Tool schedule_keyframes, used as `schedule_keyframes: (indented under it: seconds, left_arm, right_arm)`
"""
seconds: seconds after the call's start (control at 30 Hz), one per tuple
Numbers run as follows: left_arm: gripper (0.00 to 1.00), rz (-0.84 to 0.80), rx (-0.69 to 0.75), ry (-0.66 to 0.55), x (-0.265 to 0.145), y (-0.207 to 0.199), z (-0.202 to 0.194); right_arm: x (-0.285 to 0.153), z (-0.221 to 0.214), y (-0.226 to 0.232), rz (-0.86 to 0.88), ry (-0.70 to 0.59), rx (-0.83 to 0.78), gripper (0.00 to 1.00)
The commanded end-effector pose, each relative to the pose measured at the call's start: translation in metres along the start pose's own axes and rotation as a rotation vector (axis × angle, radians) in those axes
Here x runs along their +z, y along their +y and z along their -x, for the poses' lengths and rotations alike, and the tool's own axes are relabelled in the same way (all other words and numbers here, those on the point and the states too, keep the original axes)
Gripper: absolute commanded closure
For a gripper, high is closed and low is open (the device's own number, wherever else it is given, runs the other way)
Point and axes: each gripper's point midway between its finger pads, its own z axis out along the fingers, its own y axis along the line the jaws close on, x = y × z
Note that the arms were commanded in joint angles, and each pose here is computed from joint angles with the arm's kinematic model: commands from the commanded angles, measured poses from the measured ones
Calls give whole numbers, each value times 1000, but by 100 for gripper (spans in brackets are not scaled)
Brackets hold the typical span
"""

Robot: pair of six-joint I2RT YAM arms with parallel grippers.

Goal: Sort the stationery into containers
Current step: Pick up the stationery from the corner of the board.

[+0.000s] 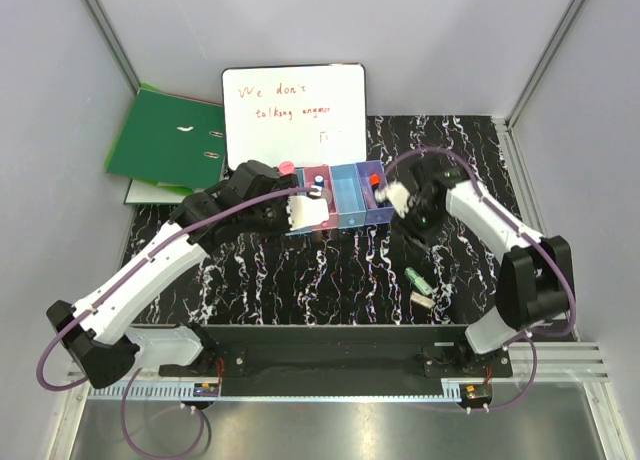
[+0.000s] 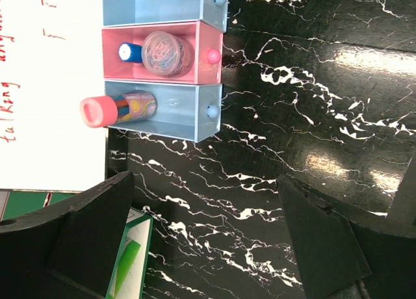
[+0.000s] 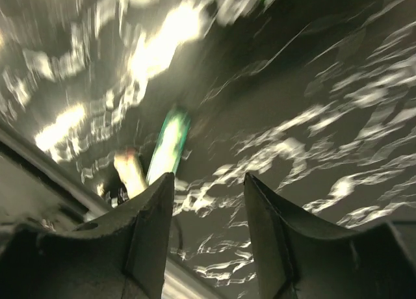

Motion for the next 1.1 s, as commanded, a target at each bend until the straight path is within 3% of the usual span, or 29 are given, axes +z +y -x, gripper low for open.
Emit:
schedule_keyframes:
  seconds: [0.0, 0.27, 0.97, 1.03, 1.07]
  left_arm:
    - [1, 13, 11, -69, -5, -2, 12]
    - [1, -37, 98, -26, 11, -22, 3]
    - [1, 2, 108, -47, 8, -11, 13]
    - [1, 6, 108, -47, 8, -9, 14]
    - [1, 8, 110, -45, 8, -8, 14]
  right_arm:
    - [3, -59, 13, -22, 115, -182, 45]
    - [25, -96, 35, 24, 171, -140, 45]
    - [97, -87, 39, 73, 195, 29, 48]
    - [100, -87, 40, 76, 197, 42, 56]
    - [101, -86, 38, 69, 196, 42, 69]
